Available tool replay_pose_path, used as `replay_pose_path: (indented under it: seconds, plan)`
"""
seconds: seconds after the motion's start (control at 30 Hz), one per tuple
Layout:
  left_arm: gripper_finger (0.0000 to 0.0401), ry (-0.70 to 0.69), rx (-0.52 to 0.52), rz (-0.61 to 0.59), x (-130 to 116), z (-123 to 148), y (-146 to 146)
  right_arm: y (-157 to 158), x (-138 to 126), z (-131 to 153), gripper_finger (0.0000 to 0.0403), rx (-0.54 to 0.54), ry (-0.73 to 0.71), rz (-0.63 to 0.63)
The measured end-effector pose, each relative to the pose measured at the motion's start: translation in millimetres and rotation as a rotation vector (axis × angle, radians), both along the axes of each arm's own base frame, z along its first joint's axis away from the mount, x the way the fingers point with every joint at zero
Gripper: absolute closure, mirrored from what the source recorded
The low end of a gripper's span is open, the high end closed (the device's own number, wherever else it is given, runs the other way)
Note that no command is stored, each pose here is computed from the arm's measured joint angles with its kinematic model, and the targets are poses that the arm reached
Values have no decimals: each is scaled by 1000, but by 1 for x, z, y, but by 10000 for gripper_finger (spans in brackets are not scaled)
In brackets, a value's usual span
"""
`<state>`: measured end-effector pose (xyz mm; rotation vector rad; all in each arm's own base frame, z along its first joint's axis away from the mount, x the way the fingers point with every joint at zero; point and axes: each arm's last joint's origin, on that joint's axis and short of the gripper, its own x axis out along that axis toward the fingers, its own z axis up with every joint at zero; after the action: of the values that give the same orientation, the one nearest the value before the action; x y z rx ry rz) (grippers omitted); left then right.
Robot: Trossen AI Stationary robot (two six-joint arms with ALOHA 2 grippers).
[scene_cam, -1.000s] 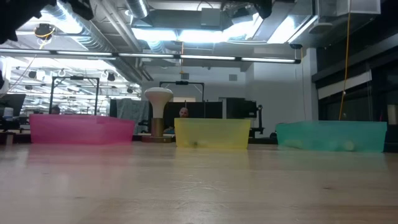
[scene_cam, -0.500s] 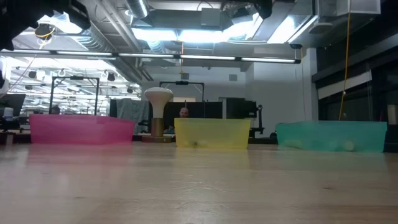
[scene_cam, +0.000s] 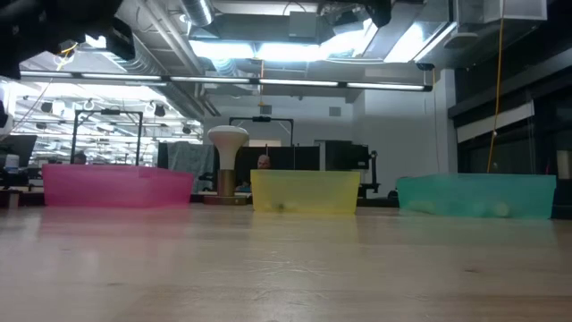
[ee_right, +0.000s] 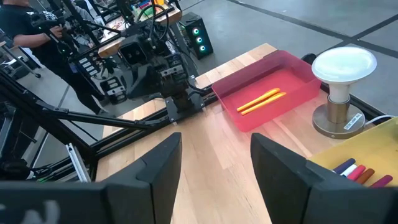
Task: Pick & Place Markers
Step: Return to Home Position
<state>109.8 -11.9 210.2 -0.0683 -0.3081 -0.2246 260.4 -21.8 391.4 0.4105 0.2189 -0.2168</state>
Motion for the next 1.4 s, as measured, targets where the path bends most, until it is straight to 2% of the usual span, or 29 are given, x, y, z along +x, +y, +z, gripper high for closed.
replay_pose_path:
  seconds: [0.27, 0.4, 0.9, 1.23, 1.4]
  plan:
    - [399, 103, -5, 46, 3, -9, 5, 0, 0, 0, 214, 2, 0, 0]
    - [399, 108, 1, 60, 3, -10, 7, 0, 0, 0, 214, 17, -3, -5]
    - [399, 344, 0, 64, 5, -32, 8, 1, 0, 0, 214, 28, -5, 12]
    - [399, 387, 48, 67, 5, -37, 8, 1, 0, 0, 214, 58, -8, 32]
    - [399, 391, 15, 66, 5, -49, 8, 1, 0, 0, 214, 58, -8, 31]
